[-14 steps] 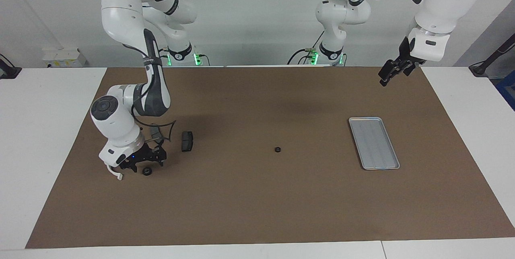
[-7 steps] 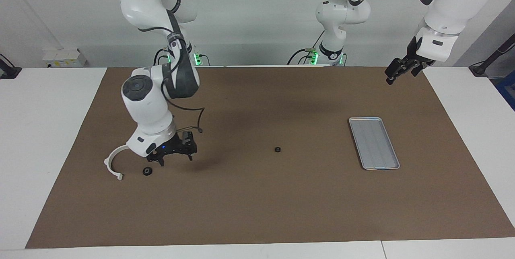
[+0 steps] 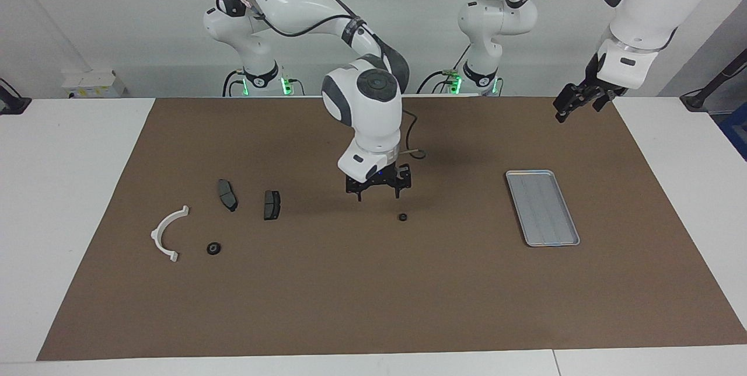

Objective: Place bearing gear from tray to pile
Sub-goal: 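Move the right gripper back to the gear at table center, then lower the right gripper onto the dark gear and grasp it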

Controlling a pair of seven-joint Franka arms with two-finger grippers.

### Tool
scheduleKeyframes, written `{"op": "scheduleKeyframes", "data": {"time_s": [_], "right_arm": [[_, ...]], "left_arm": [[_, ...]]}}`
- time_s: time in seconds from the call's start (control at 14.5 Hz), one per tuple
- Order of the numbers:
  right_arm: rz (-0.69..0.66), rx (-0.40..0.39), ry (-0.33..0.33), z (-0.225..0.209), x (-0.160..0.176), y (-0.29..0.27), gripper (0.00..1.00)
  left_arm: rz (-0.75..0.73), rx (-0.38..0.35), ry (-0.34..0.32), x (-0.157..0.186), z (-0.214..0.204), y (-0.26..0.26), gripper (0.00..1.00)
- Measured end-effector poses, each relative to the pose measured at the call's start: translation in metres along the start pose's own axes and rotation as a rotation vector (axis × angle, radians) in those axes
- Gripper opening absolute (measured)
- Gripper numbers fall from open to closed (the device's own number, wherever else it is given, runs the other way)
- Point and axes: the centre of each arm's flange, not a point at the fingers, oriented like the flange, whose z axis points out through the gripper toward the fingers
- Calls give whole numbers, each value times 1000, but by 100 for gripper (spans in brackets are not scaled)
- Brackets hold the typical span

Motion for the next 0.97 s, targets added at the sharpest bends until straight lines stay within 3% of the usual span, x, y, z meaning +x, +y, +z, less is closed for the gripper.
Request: {"op": "scheduleKeyframes", "data": {"time_s": [0.28,0.9,0.97], "right_arm": [[-2,11,4,54,-1,-31,90],[-15,16,27,86,-15,-62,90],[-15,23,36,87,-14,-62,81]], "left_arm": [[7,-30,44,5,1,7,100],[9,-35,16,5,16,10,100],[10,-35,16,5,16,11,100]]}}
